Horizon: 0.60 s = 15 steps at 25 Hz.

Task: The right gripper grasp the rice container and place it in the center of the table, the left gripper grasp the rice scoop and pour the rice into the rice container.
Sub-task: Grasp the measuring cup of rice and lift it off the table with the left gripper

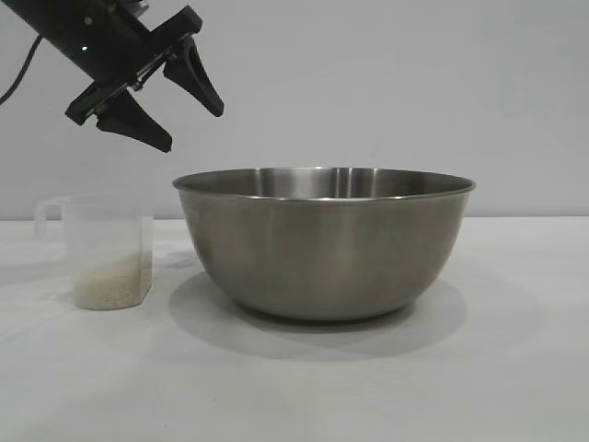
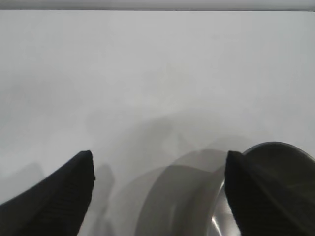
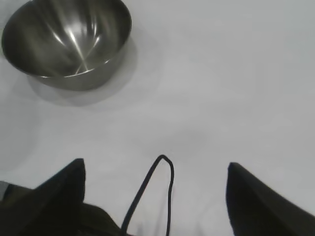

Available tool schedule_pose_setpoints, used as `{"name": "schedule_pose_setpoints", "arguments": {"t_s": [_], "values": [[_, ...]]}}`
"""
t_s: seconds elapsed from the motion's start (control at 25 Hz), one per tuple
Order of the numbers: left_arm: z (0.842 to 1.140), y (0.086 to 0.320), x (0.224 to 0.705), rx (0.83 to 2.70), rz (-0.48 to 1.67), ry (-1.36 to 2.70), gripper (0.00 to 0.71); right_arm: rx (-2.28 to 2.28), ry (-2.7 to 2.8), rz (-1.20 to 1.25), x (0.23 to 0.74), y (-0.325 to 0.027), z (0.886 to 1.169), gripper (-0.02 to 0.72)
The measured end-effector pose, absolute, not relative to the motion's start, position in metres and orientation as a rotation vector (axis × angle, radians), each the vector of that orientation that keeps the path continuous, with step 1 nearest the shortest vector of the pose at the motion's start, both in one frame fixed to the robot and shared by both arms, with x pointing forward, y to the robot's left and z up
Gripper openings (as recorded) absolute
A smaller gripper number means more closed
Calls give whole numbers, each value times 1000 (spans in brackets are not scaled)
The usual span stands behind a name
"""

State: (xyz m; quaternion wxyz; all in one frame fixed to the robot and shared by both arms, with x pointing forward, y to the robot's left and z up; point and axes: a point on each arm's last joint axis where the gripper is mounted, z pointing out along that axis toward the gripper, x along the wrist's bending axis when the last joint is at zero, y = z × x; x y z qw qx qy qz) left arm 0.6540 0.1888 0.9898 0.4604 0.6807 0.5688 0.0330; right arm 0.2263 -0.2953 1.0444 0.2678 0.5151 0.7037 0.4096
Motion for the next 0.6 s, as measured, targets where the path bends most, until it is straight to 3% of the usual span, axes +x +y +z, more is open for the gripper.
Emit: {"name": "schedule_pose_setpoints", "arguments": {"t_s": [0.28, 0.6], "values": [[1048, 200, 636, 1663, 170, 1277, 489, 1374, 1905, 1104, 227, -295, 1043, 526], [1121, 226, 584, 1850, 387, 1102, 489, 1374, 1906, 1106, 227, -295, 1043, 526]]}}
